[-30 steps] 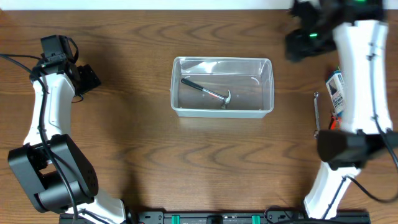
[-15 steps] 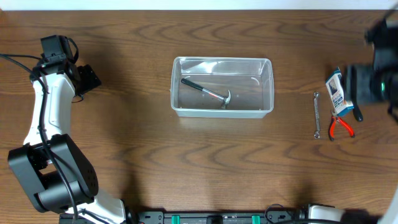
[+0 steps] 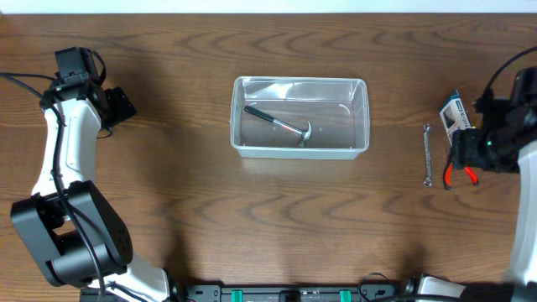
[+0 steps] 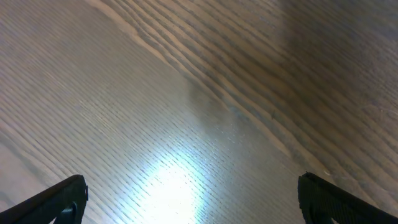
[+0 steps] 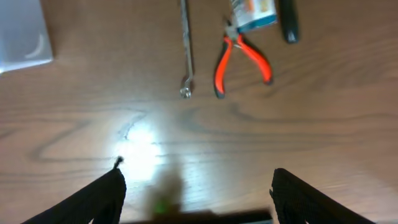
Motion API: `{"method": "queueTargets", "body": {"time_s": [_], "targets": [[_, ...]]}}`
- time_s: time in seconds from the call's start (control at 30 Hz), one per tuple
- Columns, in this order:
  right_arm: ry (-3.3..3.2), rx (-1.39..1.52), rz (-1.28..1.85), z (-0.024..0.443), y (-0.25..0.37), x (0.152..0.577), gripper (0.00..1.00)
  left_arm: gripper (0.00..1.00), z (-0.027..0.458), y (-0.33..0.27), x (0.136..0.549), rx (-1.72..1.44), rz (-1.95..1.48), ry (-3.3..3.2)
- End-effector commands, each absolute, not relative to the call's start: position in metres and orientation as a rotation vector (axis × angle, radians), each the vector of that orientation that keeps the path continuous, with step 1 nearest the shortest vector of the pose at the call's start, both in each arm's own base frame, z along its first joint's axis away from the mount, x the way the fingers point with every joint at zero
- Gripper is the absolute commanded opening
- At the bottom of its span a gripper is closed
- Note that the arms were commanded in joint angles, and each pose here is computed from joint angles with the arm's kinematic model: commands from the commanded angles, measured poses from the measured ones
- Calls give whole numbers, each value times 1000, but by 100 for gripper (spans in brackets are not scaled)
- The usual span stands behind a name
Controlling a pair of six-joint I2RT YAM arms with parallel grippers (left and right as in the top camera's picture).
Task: Pack container
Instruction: 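Move the right gripper back toward the wrench and pliers, then lower the right gripper onto the silver wrench and grasp it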
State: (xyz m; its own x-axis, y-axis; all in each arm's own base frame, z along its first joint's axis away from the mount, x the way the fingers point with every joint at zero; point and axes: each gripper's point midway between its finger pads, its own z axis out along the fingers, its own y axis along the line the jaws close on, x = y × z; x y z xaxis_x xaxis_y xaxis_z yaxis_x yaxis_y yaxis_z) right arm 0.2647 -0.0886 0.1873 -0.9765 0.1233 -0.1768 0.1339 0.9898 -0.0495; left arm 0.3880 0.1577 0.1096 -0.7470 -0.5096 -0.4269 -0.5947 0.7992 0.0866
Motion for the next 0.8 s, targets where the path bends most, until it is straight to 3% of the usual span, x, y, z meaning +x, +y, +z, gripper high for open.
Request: {"method": "queueTargets", "body": {"time_s": [0.0,0.4,0.77], "targets": [[2995,169,-20,163,-86,270,76,98,114,162,392,-840,321,2588],[3056,148,76,90,-91,317,70,98,114,162,392,-840,321,2588],[3010,-29,107,62,-80,351,67,98,114,162,392,-840,321,2588]]}}
